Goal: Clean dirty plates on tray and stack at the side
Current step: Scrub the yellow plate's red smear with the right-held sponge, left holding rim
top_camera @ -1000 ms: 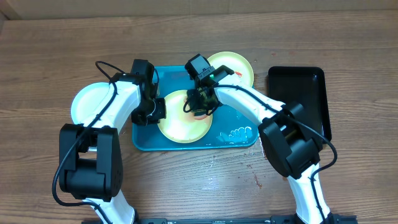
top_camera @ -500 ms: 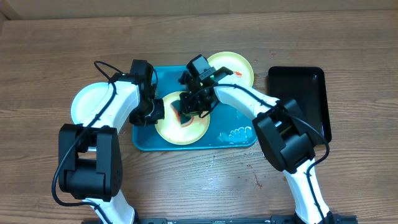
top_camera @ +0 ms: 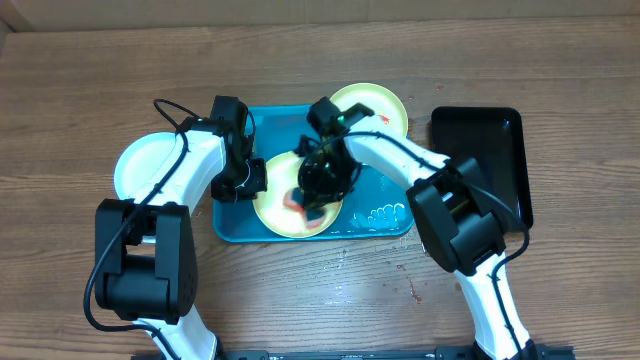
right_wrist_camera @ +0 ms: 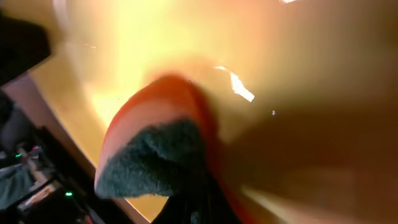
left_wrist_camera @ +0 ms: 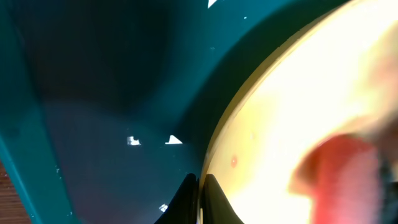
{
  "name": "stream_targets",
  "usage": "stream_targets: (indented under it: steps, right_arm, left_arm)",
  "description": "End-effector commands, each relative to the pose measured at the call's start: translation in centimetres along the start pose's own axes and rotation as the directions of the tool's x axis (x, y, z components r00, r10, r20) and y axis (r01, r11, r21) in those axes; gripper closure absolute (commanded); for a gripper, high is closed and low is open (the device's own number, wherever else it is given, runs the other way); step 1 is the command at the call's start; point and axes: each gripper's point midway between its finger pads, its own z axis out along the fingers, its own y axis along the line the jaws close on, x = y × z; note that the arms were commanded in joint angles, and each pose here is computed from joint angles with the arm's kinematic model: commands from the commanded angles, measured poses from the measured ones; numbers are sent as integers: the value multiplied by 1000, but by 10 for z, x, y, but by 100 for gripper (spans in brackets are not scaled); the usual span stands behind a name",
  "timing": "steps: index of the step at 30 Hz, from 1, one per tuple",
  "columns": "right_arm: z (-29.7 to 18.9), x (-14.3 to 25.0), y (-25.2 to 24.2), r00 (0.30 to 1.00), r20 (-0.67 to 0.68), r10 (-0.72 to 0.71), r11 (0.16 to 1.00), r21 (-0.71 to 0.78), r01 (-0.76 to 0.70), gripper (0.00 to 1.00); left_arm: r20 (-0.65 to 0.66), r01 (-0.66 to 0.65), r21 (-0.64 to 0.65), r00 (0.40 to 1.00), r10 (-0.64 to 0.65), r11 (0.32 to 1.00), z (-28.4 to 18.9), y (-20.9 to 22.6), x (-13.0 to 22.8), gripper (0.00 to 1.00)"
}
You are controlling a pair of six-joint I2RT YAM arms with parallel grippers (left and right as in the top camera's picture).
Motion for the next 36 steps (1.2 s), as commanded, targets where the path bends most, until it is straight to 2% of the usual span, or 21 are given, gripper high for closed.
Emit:
stream_targets:
  steps: [1, 5, 8, 17, 20, 25, 36]
  right_arm:
    - [-21, -18, -47, 998, 63, 13, 975, 221, -27, 96]
    - [-48, -27, -75, 986, 145, 78, 901, 412, -132, 96]
    - [-58, -34, -86, 974, 208, 89, 850, 495, -183, 96]
    - [-27, -65, -46, 954, 294, -60, 875, 475, -92, 96]
    - [-1, -65, -26, 954, 282, -105, 902, 432, -29, 96]
    - [37, -52, 5, 973, 202, -109, 960, 275, 50, 96]
    - [47, -27, 54, 991, 90, -100, 995, -20, 102, 96]
  left_arm:
    - [1, -28, 5, 1000, 28, 1000, 0, -3, -2, 96]
    - [1, -28, 5, 1000, 28, 1000, 0, -3, -2, 96]
    - [2, -27, 2, 1000, 27, 1000, 0, -2, -2, 96]
    - [2, -27, 2, 1000, 27, 1000, 0, -2, -2, 96]
    - [2, -27, 2, 1000, 27, 1000, 0, -2, -2, 96]
    - [2, -27, 2, 1000, 27, 1000, 0, -2, -2, 96]
    - [3, -23, 2, 1000, 23, 1000, 0, -1, -3, 96]
